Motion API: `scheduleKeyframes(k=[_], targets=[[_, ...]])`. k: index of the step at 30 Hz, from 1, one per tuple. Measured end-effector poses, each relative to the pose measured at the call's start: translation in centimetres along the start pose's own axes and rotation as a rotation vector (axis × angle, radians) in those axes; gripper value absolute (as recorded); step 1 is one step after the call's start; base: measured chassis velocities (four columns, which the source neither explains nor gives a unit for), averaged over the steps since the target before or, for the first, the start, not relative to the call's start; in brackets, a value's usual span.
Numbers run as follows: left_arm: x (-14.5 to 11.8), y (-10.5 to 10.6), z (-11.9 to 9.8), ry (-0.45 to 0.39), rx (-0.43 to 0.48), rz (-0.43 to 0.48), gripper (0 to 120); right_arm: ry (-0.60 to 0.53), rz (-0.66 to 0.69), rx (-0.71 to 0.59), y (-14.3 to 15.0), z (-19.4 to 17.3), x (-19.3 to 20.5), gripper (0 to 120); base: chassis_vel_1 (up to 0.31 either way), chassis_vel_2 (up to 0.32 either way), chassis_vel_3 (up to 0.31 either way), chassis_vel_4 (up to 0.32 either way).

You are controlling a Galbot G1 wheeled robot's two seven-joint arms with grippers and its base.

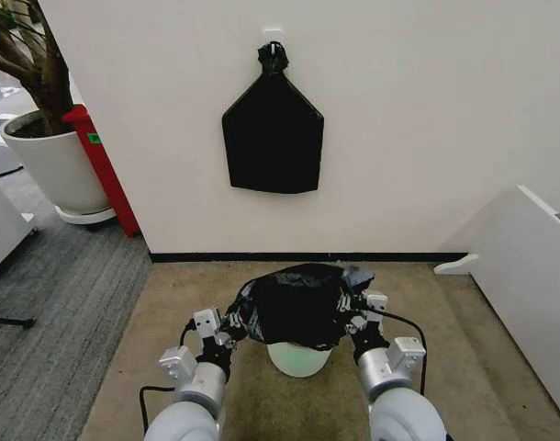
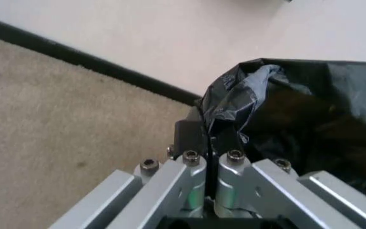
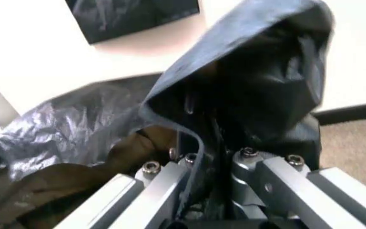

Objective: Place the garbage bag over the trash bin.

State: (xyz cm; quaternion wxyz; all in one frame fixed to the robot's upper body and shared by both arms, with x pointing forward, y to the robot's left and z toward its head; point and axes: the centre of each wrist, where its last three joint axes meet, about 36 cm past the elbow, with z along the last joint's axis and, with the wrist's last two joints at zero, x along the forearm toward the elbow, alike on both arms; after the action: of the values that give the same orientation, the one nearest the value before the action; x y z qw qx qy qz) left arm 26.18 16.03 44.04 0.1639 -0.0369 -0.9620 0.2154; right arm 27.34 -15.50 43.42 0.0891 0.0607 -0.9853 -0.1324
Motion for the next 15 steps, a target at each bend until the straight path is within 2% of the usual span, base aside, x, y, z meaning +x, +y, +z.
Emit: scheduleKeyframes(k=[15], targets=[[-1.0, 1.5, 2.0, 0.012, -0.049, -0.039, 0, 0.061, 0.015, 0.041, -0.9, 3.7, 0.6, 0, 0.0, 0.0, 0.0, 0.0]])
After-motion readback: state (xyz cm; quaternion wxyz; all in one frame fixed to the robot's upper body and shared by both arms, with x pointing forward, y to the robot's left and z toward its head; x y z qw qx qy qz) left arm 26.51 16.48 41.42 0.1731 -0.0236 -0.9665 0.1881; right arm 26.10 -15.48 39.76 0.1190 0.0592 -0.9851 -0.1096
